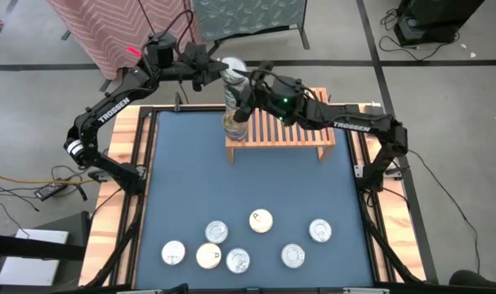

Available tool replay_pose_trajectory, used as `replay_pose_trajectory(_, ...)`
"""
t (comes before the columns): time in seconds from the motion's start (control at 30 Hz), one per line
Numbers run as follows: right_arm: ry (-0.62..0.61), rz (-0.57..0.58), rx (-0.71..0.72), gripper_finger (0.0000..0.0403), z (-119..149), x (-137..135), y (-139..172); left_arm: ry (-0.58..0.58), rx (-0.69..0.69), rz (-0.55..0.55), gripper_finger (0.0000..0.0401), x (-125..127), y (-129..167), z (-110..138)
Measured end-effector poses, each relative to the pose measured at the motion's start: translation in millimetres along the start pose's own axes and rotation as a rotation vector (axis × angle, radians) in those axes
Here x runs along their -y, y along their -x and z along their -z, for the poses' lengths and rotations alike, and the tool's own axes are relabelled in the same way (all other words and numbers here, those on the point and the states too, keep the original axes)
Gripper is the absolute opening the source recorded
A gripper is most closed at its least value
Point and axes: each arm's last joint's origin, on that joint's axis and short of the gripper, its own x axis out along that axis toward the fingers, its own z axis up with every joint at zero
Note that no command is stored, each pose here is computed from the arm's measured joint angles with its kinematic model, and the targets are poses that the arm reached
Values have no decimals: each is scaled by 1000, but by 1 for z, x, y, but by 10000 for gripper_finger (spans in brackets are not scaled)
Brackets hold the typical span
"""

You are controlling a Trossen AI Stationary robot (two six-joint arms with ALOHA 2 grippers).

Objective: Stack canned seafood by type on shelf
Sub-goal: Stack the green tuna can on top of the other green tuna cans on the shelf

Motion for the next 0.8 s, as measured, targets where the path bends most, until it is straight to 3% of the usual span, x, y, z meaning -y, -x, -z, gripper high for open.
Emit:
replay_pose_trajectory(0.3, 45, -73, -47, 237, 8, -11, -5, -14, 9, 22, 223, 2, 0, -1)
replay_pose_trajectory(0.47, 133, -22, -79, 248, 11, -16, -10, -14, 10, 22, 223, 2, 0, -1)
replay_pose_trajectory(0.8, 147, 4, -96, 247, 11, -16, -10, -16, -30, 40, 223, 3, 0, 0)
